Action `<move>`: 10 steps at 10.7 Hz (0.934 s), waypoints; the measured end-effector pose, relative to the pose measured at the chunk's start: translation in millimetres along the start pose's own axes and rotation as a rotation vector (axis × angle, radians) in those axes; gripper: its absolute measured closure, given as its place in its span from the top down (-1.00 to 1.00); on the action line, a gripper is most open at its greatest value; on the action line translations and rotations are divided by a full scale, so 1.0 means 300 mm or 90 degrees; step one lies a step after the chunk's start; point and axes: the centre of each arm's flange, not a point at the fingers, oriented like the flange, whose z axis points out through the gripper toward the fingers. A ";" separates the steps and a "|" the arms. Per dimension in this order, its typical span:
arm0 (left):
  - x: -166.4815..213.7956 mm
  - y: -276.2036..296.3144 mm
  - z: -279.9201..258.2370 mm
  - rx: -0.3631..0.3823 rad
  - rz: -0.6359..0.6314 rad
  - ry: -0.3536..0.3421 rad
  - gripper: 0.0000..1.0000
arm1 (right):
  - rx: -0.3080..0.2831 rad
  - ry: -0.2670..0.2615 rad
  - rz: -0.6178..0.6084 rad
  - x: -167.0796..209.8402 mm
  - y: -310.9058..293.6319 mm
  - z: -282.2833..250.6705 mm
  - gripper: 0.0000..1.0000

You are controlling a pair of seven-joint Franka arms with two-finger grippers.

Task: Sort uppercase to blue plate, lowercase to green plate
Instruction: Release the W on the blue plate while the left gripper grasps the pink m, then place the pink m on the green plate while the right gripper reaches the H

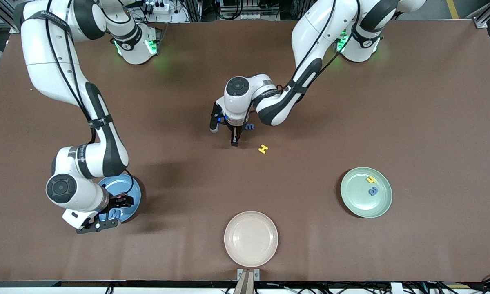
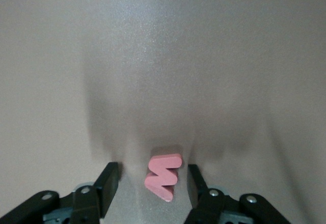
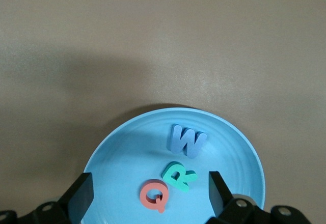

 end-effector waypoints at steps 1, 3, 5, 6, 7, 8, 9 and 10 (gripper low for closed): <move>0.003 0.003 0.000 -0.001 0.000 0.001 -0.09 | 0.000 0.000 0.000 0.000 0.000 0.000 1.00; 0.004 -0.007 -0.010 0.003 -0.001 0.003 -0.41 | 0.000 0.000 0.000 0.000 0.000 0.000 1.00; 0.004 -0.008 -0.011 0.002 -0.003 0.004 -0.44 | 0.000 -0.001 0.002 -0.001 0.008 0.001 1.00; 0.002 -0.012 -0.012 0.002 -0.009 0.005 -0.44 | -0.001 -0.002 0.006 -0.004 0.024 0.003 1.00; -0.009 -0.026 -0.015 -0.004 -0.026 0.006 -0.44 | -0.002 -0.003 0.011 -0.007 0.043 0.005 1.00; -0.038 -0.064 -0.030 -0.015 -0.054 0.004 -0.44 | -0.003 -0.008 0.017 -0.012 0.064 0.009 1.00; -0.090 -0.129 -0.079 -0.029 -0.092 -0.006 -0.44 | -0.002 -0.013 0.023 -0.018 0.087 0.014 1.00; -0.173 -0.222 -0.163 -0.036 -0.136 -0.017 -0.44 | -0.001 -0.016 0.028 -0.022 0.101 0.016 1.00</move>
